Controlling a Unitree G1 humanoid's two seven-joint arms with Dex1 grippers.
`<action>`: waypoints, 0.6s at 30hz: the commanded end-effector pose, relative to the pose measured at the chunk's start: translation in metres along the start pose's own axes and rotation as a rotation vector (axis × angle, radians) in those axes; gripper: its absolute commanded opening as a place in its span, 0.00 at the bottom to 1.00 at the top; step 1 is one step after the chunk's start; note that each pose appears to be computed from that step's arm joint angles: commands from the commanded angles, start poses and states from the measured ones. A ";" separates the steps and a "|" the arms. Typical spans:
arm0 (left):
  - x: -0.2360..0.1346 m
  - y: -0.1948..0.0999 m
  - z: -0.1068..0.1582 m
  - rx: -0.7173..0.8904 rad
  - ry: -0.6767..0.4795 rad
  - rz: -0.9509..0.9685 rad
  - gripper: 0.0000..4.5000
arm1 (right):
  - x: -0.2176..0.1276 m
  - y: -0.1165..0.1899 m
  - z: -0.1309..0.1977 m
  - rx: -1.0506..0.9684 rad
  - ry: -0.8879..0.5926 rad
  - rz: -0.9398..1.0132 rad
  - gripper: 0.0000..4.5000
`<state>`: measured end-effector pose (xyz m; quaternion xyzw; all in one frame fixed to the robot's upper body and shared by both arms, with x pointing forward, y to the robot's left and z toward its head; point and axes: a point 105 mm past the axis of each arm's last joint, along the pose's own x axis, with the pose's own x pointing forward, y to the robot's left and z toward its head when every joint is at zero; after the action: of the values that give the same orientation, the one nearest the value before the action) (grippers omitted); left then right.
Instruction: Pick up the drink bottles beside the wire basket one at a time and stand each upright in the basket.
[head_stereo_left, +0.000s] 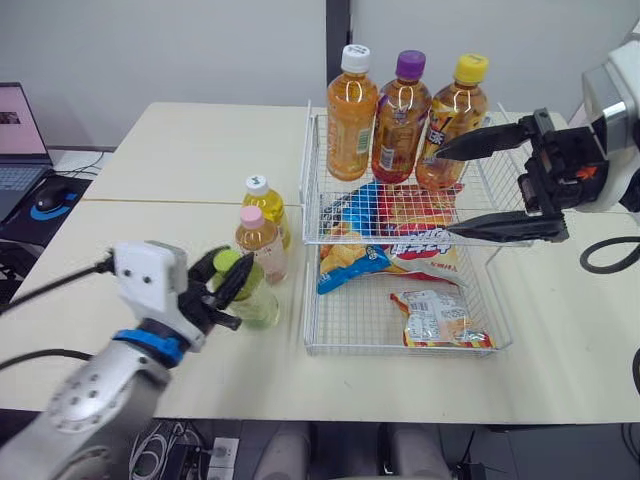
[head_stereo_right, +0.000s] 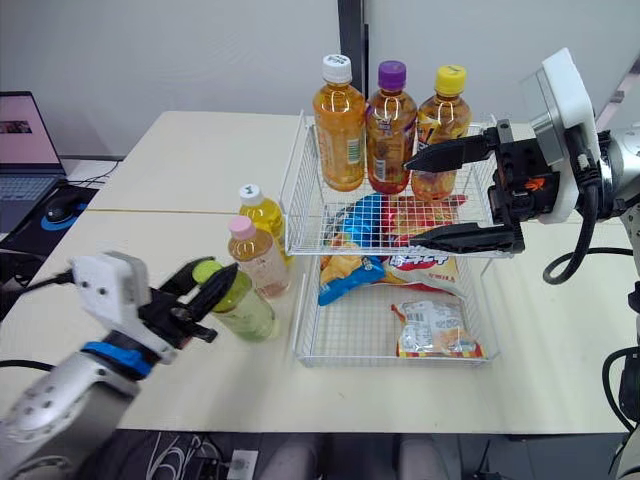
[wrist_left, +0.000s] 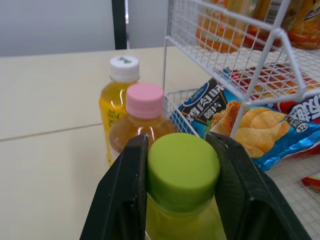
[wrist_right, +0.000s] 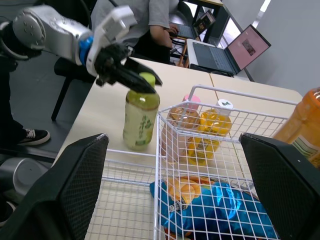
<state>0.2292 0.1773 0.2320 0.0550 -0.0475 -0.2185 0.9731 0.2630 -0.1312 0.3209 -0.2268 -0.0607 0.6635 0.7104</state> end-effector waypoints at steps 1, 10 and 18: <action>-0.008 0.007 0.053 0.079 -0.121 -0.093 0.31 | -0.011 -0.006 0.014 -0.061 -0.004 -0.052 1.00; -0.020 0.030 0.146 0.000 -0.124 -0.311 0.31 | -0.020 -0.009 0.017 -0.056 0.022 -0.090 1.00; -0.014 0.034 0.204 -0.030 -0.235 -0.493 0.31 | -0.036 -0.006 0.018 -0.048 0.062 -0.177 1.00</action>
<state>0.2138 0.1932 0.4168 0.0329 -0.0991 -0.4402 0.8918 0.2650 -0.1596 0.3368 -0.2449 -0.0540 0.5994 0.7602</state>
